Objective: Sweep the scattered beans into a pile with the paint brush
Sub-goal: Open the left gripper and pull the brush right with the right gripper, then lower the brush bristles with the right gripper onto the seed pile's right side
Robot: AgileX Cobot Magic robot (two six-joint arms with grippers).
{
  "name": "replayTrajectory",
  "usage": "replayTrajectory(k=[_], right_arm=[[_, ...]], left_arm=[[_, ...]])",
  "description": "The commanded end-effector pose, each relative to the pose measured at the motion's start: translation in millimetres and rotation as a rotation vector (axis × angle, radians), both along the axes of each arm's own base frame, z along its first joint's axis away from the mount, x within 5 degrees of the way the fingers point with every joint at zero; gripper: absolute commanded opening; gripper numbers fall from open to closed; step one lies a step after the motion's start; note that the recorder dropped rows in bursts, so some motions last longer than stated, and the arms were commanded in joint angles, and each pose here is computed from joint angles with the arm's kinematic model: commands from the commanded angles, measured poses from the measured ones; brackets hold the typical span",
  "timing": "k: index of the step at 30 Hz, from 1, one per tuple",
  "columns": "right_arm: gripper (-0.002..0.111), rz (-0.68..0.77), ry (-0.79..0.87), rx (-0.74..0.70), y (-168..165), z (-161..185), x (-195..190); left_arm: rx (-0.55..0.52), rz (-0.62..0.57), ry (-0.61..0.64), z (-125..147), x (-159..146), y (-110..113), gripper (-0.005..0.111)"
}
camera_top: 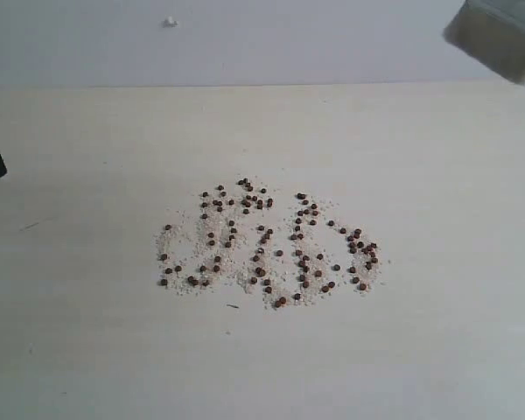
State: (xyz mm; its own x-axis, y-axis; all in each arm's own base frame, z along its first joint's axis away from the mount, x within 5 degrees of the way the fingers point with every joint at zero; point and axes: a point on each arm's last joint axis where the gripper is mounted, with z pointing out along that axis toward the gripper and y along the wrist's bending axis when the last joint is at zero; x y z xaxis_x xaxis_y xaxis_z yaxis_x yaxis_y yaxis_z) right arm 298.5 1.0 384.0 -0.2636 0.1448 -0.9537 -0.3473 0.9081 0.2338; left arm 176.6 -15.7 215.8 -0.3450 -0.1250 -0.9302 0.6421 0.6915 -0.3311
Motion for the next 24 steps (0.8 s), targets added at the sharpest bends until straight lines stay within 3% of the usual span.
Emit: replayTrajectory(k=[1, 4, 7, 11, 14, 17, 24], right_arm=[[0.000, -0.088, 0.048, 0.005, -8.5, -3.8, 5.4], [0.000, -0.278, 0.105, -0.108, -27.7, -13.4, 9.9], [0.000, -0.357, 0.088, -0.136, -35.1, -11.2, 9.8], [0.000, -0.575, -0.115, -0.110, -48.8, 4.1, -6.2], [0.000, -0.664, -0.205, -0.129, -45.8, -5.3, -15.3], [0.000, -0.571, -0.223, -0.190, -25.0, -24.2, -14.3], [0.000, -0.263, -0.361, 0.057, 33.2, -58.7, -30.1]], left_arm=[[-0.027, 0.008, 0.014, -1.7, -4.8, -1.6, 0.000], [-0.013, -0.008, 0.020, -2.9, -6.0, -2.4, 0.000], [-0.007, -0.015, 0.023, -3.4, -6.5, -2.8, 0.000], [-0.006, -0.017, 0.023, -3.5, -6.6, -2.9, 0.000], [-0.006, -0.017, 0.023, -3.5, -6.6, -2.9, 0.000], [-0.006, -0.017, 0.023, -3.5, -6.6, -2.9, 0.000], [-0.004, -0.020, 0.024, -3.8, -6.8, -3.0, 0.000]])
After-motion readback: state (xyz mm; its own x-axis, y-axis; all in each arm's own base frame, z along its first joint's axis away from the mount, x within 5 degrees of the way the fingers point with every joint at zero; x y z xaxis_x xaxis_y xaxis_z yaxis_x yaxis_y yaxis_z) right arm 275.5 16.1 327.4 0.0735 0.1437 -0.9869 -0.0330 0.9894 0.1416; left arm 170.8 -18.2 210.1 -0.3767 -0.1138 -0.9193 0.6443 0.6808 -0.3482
